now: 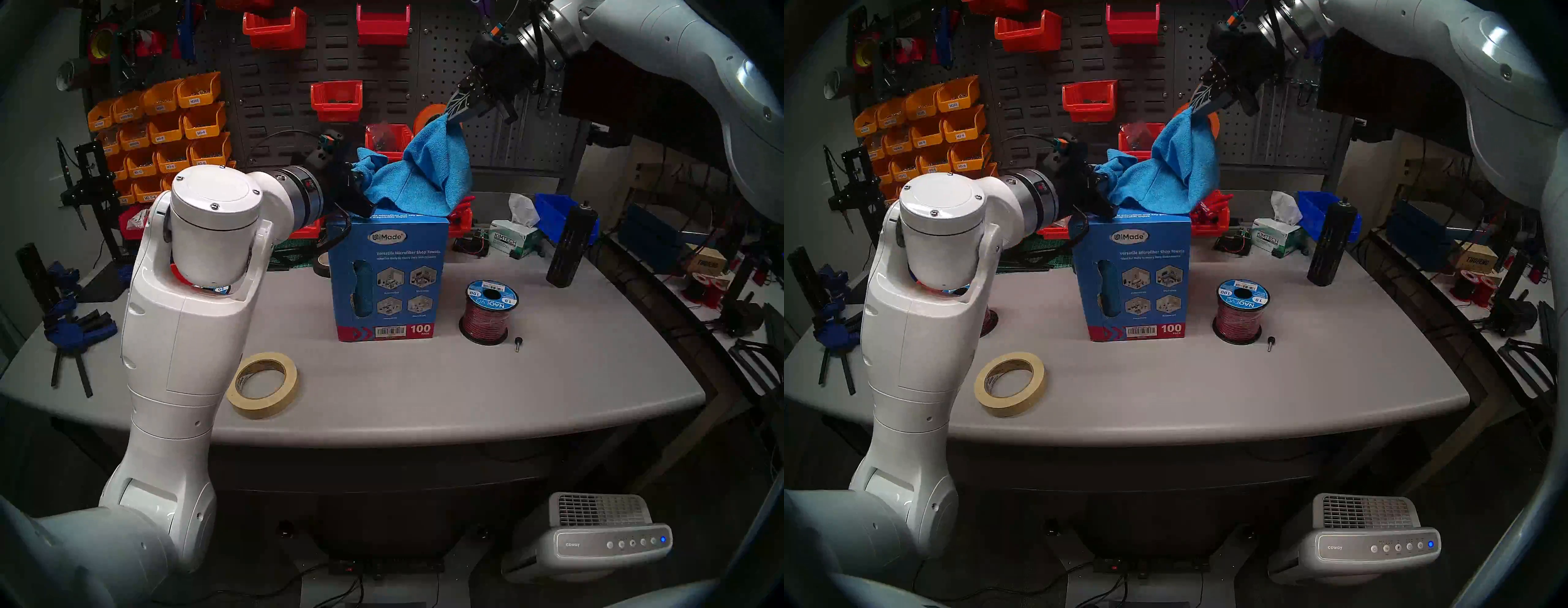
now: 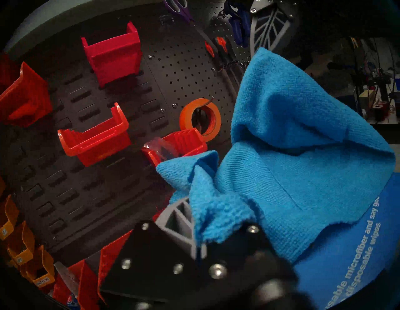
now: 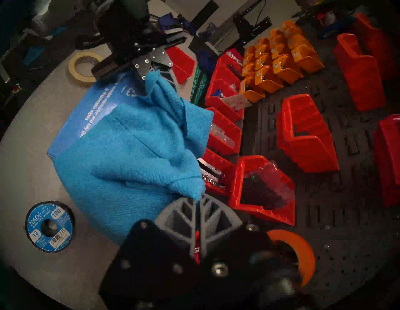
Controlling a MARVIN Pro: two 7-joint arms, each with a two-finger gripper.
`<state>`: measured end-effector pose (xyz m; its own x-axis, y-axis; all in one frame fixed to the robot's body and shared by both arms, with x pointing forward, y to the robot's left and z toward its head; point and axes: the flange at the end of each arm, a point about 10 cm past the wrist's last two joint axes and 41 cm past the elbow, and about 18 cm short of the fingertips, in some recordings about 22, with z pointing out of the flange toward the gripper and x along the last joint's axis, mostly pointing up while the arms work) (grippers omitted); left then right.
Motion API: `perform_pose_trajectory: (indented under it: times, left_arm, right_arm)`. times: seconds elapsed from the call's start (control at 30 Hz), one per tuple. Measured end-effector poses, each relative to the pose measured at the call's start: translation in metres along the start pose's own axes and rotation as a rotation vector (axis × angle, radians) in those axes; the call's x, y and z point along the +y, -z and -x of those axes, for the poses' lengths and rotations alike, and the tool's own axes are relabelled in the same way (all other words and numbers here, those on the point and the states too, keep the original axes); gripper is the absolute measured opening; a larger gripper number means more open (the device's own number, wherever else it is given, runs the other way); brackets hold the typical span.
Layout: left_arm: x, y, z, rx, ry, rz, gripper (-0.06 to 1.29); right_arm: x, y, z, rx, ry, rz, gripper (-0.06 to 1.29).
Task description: Take out a shop towel
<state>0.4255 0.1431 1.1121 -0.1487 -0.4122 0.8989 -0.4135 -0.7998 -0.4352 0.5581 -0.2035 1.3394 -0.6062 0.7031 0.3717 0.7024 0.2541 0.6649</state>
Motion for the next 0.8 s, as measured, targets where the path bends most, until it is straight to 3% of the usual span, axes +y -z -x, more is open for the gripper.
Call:
perform_pose_trajectory:
  times: [0.37, 0.4, 0.47, 0.5, 0.53, 0.8]
  left_arm:
    - [0.012, -0.001, -0.008, 0.034, -0.024, 0.01, -0.01]
    - [0.013, -0.001, -0.008, 0.036, -0.026, 0.01, 0.1]
    - [0.014, -0.001, -0.009, 0.039, -0.028, 0.011, 0.79]
    - [0.014, -0.001, -0.009, 0.041, -0.029, 0.011, 1.03]
    - [0.015, -0.001, -0.01, 0.043, -0.03, 0.011, 1.13]
    - [0.005, 0.008, -0.014, 0.058, -0.052, -0.006, 1.18]
  right_arm:
    - [0.009, 0.027, -0.004, 0.073, 0.03, 0.128, -0.04]
    - [0.009, 0.029, -0.003, 0.08, 0.032, 0.139, -0.04]
    - [0.01, 0.031, -0.003, 0.091, 0.035, 0.154, -0.04]
    - [0.01, 0.032, -0.003, 0.096, 0.036, 0.16, -0.04]
    - [0.01, 0.033, -0.003, 0.102, 0.038, 0.168, -0.04]
    - [0.011, 0.039, -0.001, 0.13, 0.044, 0.21, -0.04]
